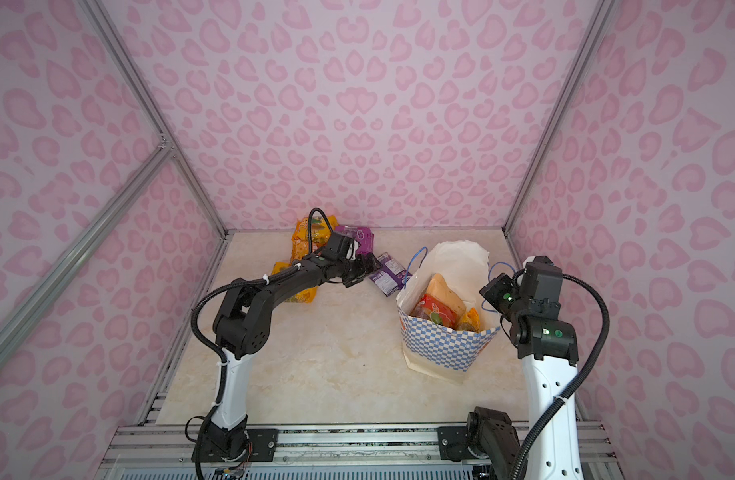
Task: Place the snacks into the paper bag
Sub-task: 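Lower the left gripper onto the purple snack pack and grasp it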
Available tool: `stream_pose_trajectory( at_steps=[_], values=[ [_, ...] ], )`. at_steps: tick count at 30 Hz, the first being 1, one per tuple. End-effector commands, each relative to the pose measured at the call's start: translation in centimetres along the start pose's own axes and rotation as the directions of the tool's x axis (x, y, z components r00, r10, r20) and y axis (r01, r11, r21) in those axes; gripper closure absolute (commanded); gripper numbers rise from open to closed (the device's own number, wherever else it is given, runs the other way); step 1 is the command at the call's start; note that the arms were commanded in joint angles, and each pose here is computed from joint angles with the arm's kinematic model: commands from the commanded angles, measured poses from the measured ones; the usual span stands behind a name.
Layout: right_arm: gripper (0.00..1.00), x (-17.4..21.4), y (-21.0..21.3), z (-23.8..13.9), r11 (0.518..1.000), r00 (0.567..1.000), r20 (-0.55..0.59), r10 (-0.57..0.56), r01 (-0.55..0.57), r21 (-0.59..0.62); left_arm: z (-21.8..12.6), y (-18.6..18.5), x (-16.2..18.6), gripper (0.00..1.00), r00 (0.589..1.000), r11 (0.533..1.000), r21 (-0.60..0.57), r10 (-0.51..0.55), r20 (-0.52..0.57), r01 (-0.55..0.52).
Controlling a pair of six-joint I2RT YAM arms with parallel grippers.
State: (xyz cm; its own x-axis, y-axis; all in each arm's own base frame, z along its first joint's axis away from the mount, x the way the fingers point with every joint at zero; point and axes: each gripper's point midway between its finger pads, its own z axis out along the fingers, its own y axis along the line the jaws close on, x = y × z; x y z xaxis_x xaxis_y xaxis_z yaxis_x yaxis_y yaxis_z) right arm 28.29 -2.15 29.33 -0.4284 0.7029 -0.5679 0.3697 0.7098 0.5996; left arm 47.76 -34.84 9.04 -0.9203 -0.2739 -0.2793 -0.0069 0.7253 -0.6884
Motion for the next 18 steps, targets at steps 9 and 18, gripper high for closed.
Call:
stream_pose_trajectory(
  at_steps=[9, 18],
  values=[
    [1.00, 1.0, 0.2, 1.3, 0.999, 0.999, -0.045, -0.002, 0.000, -0.041, 4.2, 1.7, -1.7, 0.05, 0.997, 0.998, -0.010, -0.068, 0.040, 0.068],
    [1.00, 1.0, 0.3, 1.1, 0.999, 0.999, -0.045, 0.000, -0.002, -0.044, 6.4, 3.6, -1.5, 0.09, 0.996, 0.997, 0.012, -0.080, 0.048, 0.079]
  ],
)
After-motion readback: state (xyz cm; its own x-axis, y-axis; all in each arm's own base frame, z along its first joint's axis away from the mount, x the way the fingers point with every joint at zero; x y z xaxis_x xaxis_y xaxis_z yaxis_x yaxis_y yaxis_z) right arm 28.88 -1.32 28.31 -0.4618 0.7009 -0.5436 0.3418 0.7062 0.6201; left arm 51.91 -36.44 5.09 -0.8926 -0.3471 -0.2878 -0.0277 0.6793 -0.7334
